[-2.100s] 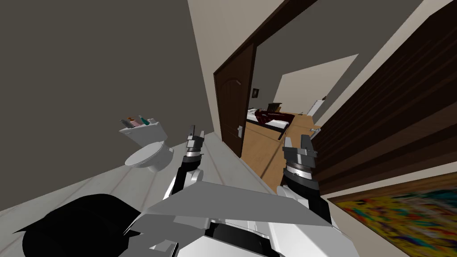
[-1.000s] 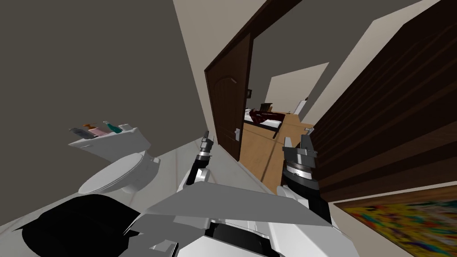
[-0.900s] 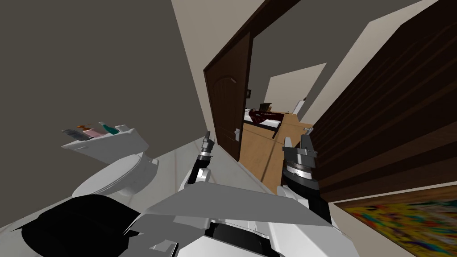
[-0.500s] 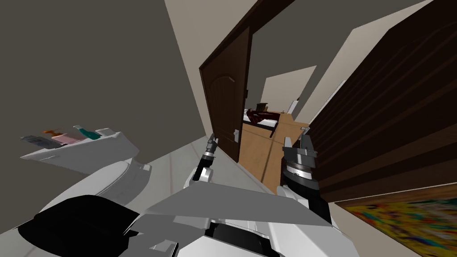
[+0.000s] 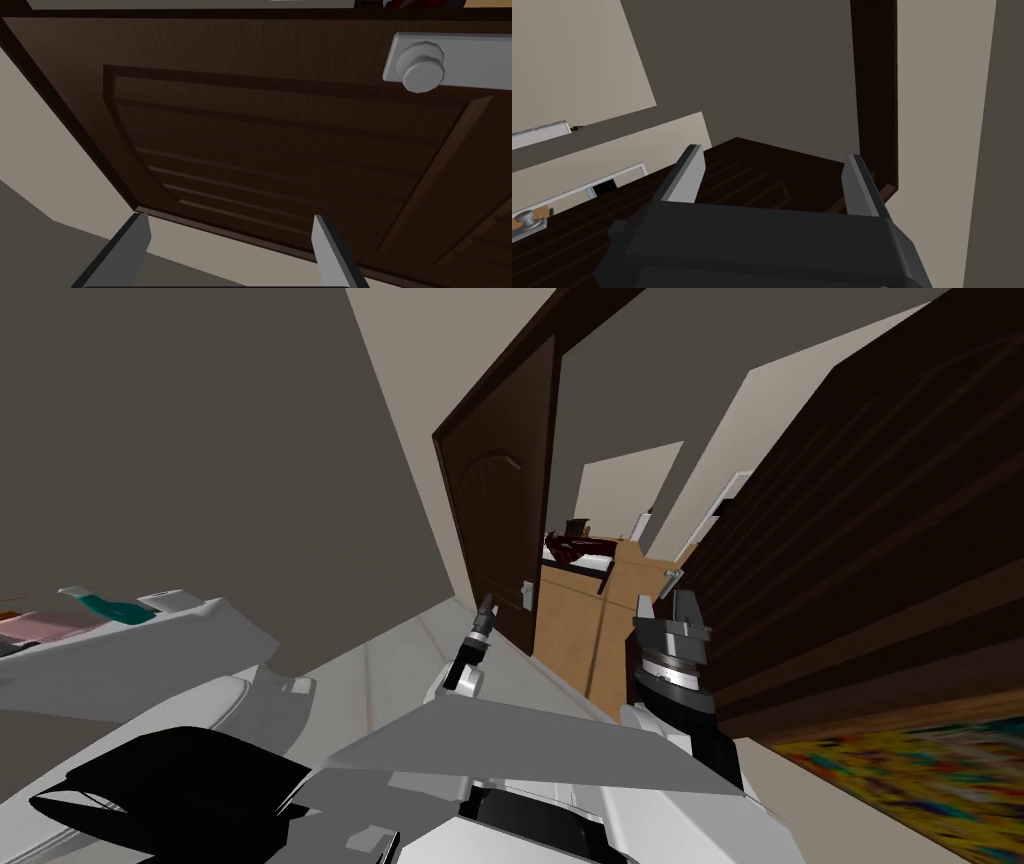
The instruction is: Push the door open
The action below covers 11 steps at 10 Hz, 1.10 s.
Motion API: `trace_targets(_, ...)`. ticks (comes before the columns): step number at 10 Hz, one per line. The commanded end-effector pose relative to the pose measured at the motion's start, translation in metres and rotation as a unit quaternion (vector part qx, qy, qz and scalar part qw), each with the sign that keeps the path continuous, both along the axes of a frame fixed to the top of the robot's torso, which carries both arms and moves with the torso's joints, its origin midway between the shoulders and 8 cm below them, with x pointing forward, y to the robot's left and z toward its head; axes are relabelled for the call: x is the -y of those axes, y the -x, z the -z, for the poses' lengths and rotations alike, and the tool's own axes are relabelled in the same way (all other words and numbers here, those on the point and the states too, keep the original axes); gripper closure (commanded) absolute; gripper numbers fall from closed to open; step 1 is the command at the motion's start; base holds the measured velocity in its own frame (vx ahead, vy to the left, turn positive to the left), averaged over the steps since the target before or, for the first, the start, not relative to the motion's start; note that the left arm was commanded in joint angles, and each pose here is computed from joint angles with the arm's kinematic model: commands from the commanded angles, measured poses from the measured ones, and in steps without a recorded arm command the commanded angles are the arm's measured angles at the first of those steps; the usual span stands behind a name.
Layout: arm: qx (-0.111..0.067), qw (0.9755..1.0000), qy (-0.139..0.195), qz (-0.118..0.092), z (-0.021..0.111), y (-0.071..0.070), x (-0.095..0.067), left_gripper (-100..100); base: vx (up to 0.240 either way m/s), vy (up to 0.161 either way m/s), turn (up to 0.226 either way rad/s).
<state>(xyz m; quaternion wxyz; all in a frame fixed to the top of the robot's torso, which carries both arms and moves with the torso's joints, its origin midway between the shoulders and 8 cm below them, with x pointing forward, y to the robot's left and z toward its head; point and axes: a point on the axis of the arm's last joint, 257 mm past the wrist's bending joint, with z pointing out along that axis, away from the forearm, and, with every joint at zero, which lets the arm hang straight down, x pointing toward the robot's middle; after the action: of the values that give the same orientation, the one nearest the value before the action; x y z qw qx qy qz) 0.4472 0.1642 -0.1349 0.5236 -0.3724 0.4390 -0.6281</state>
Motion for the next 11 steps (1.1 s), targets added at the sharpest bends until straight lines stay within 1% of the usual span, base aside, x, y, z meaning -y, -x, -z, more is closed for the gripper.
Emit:
trace_targets(1,-0.019,0.9997,-0.002,0.013,0.017,-0.005,0.012,-100,0.086,0.077,-0.144)
trace_targets(4,-0.051,0.9981,-0.009,0.034,0.049,-0.012,0.029,-100,0.079,0.073,-0.113)
trace_targets(8,-0.09,0.994,-0.02,0.058,0.087,-0.017,0.049,-100,0.082,0.075,-0.121)
trace_targets(9,-0.099,0.9928,-0.023,0.063,0.096,-0.018,0.053,-100,0.085,0.074,-0.103)
trace_targets(11,-0.13,0.9875,-0.035,0.081,0.128,-0.019,0.067,-100,0.121,0.105,-0.178)
